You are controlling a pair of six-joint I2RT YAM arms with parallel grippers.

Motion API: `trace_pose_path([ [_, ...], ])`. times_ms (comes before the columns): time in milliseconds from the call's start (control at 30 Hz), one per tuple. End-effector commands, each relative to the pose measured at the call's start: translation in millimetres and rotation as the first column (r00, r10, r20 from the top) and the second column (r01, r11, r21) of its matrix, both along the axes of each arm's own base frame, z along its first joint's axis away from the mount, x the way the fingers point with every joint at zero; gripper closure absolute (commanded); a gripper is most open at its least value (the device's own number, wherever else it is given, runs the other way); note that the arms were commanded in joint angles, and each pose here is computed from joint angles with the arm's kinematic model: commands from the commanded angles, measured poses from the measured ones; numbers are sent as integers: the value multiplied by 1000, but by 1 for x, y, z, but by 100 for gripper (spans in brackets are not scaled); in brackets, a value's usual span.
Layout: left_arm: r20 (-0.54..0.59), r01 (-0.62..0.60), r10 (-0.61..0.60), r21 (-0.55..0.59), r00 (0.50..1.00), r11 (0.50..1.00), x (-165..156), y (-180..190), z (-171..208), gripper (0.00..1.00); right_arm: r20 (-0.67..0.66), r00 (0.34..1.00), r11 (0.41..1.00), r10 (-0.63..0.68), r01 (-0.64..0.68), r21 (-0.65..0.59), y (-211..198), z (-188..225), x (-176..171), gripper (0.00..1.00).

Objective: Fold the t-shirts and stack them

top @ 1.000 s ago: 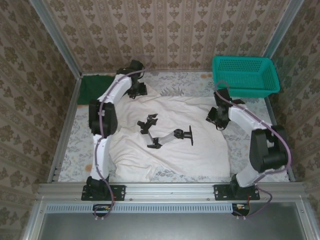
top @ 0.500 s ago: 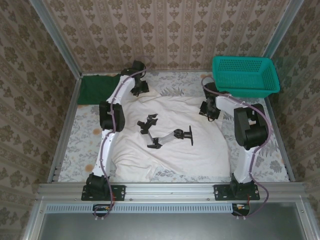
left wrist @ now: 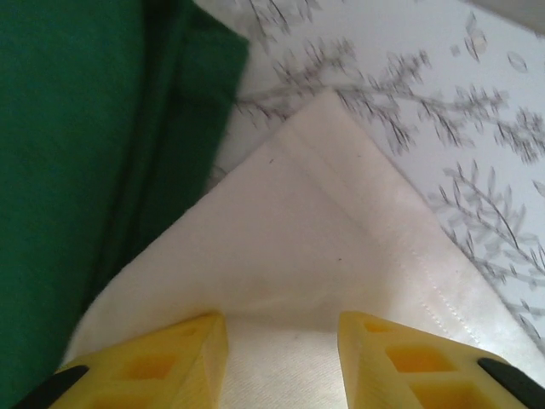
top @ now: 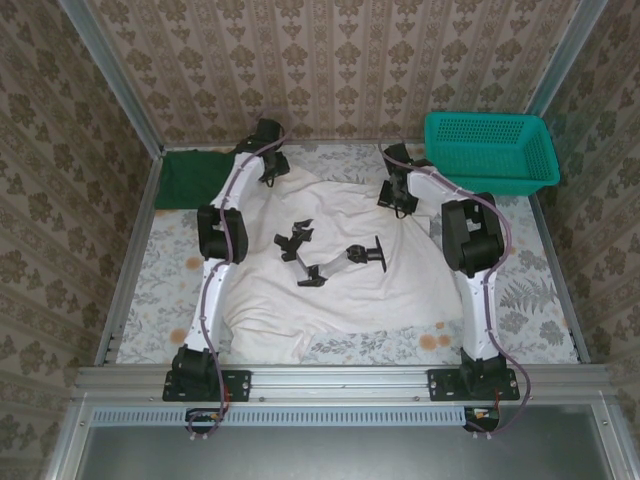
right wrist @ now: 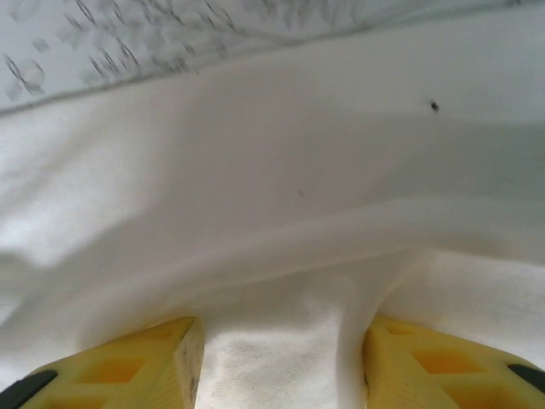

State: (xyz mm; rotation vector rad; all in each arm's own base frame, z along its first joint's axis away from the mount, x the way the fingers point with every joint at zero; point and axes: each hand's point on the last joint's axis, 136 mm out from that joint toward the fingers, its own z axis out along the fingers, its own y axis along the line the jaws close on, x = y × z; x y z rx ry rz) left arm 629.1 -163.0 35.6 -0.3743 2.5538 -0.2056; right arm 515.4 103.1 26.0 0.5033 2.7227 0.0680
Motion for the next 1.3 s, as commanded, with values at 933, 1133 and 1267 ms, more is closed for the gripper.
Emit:
trace_pose_path([
  [933, -95, -152, 147, -42, 985, 988, -230, 92, 131, 41, -132, 947, 930, -293, 315, 189, -118, 71, -238, 45],
  [1133, -295, -165, 160, 10, 942, 986, -303, 104, 67, 43, -280, 928, 921, -247, 315, 230, -105, 34, -259, 53],
  [1267, -397, -211, 200, 16, 896, 977, -331, 107, 30, 42, -314, 906, 911, -285, 358, 207, -107, 25, -271, 49],
])
